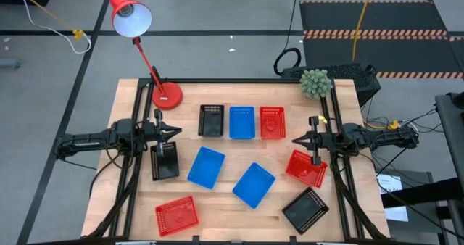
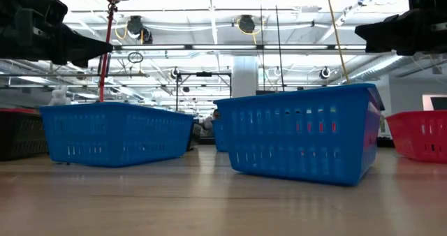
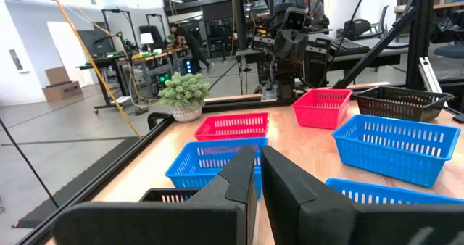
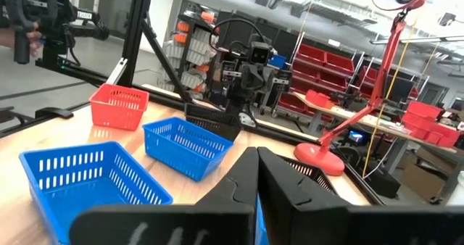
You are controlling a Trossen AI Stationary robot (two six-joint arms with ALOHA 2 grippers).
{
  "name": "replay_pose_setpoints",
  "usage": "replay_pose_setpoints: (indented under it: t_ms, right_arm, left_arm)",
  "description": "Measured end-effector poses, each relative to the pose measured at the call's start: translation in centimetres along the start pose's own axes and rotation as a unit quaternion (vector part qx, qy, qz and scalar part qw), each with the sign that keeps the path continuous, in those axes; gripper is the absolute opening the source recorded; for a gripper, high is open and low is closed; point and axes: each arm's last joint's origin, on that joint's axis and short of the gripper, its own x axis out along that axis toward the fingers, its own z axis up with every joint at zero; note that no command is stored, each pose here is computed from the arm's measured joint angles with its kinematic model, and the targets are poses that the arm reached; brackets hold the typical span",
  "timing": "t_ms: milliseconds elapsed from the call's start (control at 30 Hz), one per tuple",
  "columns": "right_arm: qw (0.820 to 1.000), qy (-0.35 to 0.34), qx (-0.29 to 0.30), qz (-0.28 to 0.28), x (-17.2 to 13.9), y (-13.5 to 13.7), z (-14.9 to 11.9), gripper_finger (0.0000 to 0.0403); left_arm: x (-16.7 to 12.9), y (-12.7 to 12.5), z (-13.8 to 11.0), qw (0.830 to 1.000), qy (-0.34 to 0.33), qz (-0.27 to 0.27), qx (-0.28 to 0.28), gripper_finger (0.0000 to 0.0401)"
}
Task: Stack baskets by color
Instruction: Stack the middle right red bin on the top red bin
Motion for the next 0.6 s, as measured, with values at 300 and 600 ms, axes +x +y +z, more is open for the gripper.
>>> replay_pose_setpoints:
  t_ms: [300, 600]
  right_arm:
    - [1.0, -0.006, 0.001, -0.003, 0.0, 0.0, 0.1, 0.0]
    - [0.998, 0.012, 0.054, 0.004, 0.3, -0.4, 1.5, 0.0]
  left_arm:
    - [0.0, 0.0, 0.0, 1.0, 0.0, 0.0, 0.0, 0.0031]
    - [0.0, 0.0, 0.0, 1.0, -0.001, 0.001, 0.0, 0.0031]
